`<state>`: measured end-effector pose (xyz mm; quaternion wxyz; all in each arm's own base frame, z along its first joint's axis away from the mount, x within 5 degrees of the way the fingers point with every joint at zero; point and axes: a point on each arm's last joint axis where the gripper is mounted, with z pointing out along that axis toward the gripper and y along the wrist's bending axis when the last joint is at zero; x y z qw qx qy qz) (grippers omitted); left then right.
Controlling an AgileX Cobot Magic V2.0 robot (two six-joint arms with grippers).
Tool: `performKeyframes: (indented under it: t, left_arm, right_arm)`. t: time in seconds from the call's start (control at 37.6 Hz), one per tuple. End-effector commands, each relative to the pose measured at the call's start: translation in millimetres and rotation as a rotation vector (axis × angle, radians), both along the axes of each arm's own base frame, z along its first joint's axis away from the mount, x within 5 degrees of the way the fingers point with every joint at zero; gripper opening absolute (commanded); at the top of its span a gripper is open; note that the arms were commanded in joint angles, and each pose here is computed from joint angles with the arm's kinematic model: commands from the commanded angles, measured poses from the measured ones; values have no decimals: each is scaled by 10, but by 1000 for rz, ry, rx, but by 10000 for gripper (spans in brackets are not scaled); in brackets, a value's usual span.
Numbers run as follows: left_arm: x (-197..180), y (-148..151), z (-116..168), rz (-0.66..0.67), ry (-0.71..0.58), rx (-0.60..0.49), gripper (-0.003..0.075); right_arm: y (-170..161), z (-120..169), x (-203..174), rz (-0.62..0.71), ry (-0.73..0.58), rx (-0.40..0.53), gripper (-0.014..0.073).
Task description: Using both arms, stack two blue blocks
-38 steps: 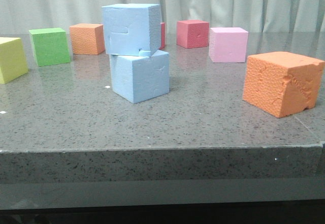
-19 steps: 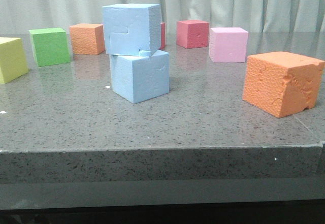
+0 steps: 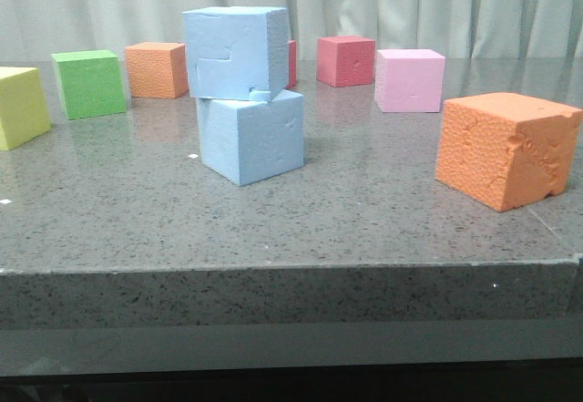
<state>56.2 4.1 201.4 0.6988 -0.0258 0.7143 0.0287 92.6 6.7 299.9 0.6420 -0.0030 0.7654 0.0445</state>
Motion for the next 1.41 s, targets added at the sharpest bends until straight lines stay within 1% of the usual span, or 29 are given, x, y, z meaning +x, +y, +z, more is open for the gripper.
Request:
performKeyframes:
  t: [0.0,0.11,0.21,0.37,0.51,0.58,0.69,0.93,1.12,1.38]
  left_arm:
    - [-16,5,81,7,-101,-2,-20]
    - [-16,5,81,7,-101,-2,-20]
    - [-16,5,81,7,-101,-2,-20]
    - [-16,5,81,7,-101,-2,-20]
    - [-16,5,81,7,-101,-2,-20]
    - [-16,5,81,7,-101,-2,-20]
    - [-16,5,81,7,-101,-2,-20]
    - [-16,5,80,7,-99,-2,-20]
    - [-16,5,78,7,-97,-2,-20]
    - [-16,5,76,7,-95,-2,-20]
  right_arm:
    - [-10,158,4,-10,-101,-9,-68]
    - [-16,141,11,-13,-114,-38,-68]
    - [-15,19,19,-11,-135,-53,-68]
    - [-12,-324,-62,-2,-157,-60,-68]
    - [-17,-688,-146,-1,-106,-63,-68]
    - [-21,-851,-190,-2,-92,-64,-68]
    - [-24,-997,-236,-2,-91,-63,-68]
    - [-25,-1084,-322,3,-68,-64,-68]
    - [-29,-1060,-379,1,-124,-61,-68]
    - [-28,-1064,-377,1,-117,-61,-68]
